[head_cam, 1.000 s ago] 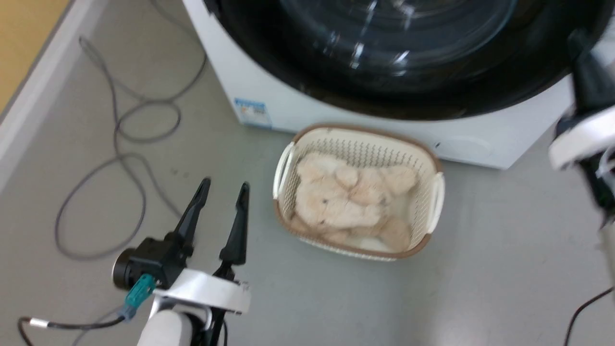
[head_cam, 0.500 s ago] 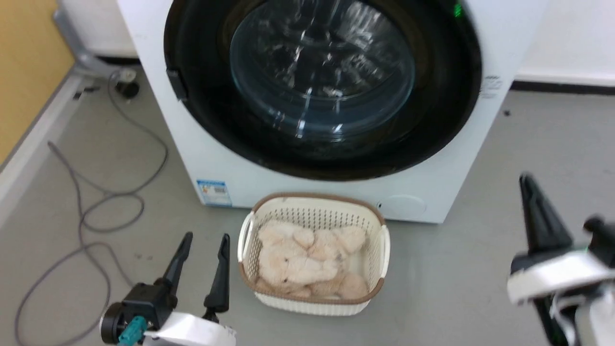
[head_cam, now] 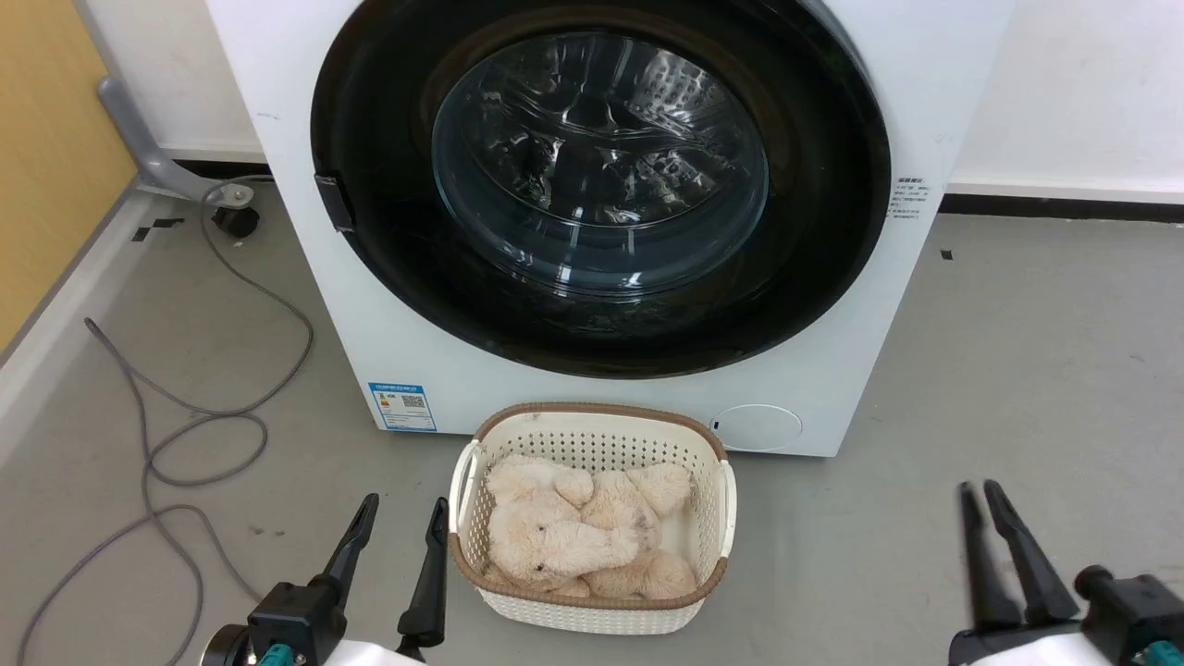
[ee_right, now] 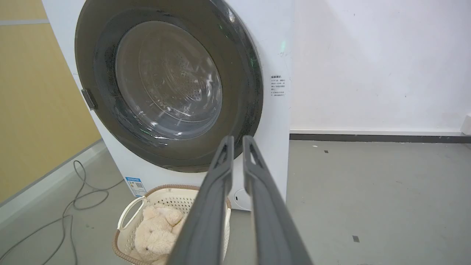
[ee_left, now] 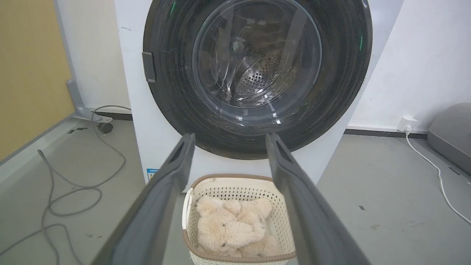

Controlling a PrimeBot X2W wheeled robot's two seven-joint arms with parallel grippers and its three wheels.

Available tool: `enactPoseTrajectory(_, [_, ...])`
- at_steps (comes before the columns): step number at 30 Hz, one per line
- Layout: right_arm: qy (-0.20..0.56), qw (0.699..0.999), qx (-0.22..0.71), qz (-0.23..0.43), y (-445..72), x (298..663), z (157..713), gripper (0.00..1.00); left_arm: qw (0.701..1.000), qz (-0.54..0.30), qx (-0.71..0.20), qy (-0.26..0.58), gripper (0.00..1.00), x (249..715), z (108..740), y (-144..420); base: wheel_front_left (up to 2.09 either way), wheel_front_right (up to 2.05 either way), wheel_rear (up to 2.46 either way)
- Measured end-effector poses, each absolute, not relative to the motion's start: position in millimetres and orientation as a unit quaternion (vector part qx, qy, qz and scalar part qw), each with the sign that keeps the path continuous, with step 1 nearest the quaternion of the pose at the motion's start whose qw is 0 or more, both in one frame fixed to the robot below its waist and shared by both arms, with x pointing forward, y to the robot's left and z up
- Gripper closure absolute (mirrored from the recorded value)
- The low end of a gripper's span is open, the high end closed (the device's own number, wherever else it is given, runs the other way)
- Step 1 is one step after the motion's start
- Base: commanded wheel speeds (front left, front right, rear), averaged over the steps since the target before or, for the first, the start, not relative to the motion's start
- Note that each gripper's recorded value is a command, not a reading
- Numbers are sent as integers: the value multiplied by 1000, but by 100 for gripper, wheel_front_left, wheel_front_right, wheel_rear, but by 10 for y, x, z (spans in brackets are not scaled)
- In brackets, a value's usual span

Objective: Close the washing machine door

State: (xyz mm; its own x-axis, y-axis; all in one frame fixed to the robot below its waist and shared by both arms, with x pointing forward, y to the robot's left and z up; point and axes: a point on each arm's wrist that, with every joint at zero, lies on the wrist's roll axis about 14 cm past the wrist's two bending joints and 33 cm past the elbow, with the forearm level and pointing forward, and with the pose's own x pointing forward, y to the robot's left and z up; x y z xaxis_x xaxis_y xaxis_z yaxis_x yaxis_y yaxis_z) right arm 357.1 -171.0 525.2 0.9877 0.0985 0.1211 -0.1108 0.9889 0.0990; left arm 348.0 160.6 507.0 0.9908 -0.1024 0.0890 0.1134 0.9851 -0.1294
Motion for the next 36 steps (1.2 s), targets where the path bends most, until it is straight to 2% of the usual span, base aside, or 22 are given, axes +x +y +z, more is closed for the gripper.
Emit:
enactPoseTrajectory(21, [-58,995,51,57,-1655,3546,5208,0,996,-40,-65,-42,0,3470,5073,1668,0,0,0])
enactPoseTrajectory(22, [-58,995,51,56,-1656,3547,5206,100,996,-40,-66,-43,100,3472,5080,1667,0,0,0])
enactPoseTrajectory(36, [-49,996,50,56,-1660,3545,5182,100,997,-39,-63,-36,100,3485,5068,1668,0,0,0])
